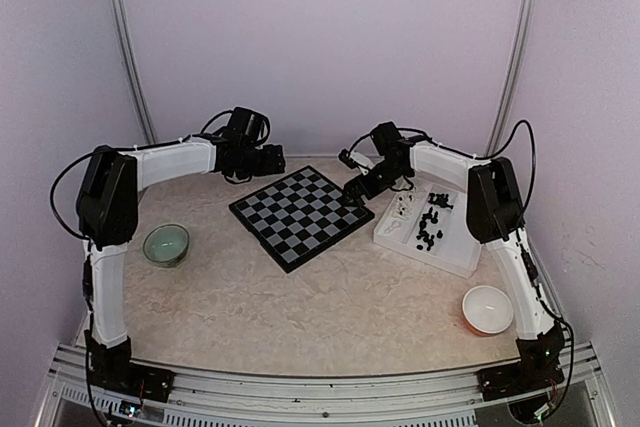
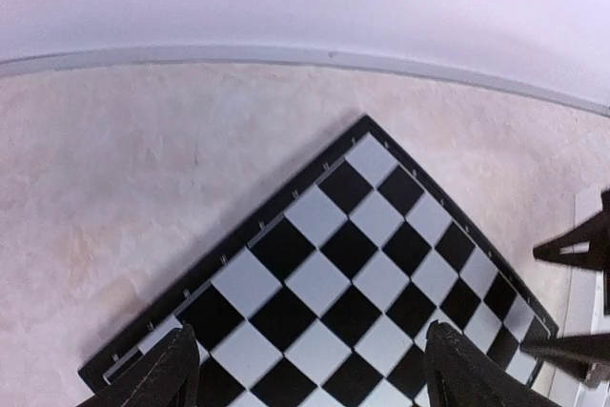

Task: Set up the chess pieces on the board
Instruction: Move the chessboard to the center of the board.

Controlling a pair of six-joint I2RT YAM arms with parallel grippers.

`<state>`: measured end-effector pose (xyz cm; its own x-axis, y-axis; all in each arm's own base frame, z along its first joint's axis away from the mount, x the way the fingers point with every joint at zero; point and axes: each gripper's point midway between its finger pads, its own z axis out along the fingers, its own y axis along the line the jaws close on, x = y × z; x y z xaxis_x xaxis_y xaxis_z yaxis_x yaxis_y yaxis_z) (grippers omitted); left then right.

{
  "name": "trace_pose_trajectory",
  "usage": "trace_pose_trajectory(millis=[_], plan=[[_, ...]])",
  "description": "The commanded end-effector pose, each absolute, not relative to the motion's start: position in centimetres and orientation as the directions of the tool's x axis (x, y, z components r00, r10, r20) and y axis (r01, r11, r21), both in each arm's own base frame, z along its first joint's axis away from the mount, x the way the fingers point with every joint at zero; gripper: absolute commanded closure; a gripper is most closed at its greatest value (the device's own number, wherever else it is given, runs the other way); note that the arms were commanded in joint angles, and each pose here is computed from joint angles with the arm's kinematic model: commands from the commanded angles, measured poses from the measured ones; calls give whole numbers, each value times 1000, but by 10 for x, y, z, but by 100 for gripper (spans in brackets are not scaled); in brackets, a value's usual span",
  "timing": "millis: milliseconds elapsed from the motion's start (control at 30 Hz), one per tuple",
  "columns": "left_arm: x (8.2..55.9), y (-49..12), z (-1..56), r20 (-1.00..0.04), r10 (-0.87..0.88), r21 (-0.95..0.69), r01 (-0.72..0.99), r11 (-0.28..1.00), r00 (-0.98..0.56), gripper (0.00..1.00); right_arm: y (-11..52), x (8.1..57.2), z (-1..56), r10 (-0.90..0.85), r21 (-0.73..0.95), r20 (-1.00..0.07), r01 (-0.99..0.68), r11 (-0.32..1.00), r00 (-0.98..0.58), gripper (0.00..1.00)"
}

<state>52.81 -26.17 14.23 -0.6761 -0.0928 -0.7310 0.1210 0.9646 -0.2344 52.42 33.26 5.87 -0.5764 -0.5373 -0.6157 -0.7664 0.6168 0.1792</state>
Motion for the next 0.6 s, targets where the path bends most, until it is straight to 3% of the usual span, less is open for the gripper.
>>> trace_pose_trajectory(millis=[0, 300, 567], plan=[[559, -252, 120, -716, -121, -240, 80, 967, -687, 16, 339, 507, 34, -560, 231, -549, -756, 612, -620, 4], [606, -228, 92, -695, -165, -279, 51, 959, -700, 14, 341, 498, 25, -581, 243, -533, -769, 591, -615, 4], [594, -228, 55, -638, -99, -276, 106, 955, -763, 11, 350, 492, 21, -612, 224, -537, -797, 561, -581, 4]])
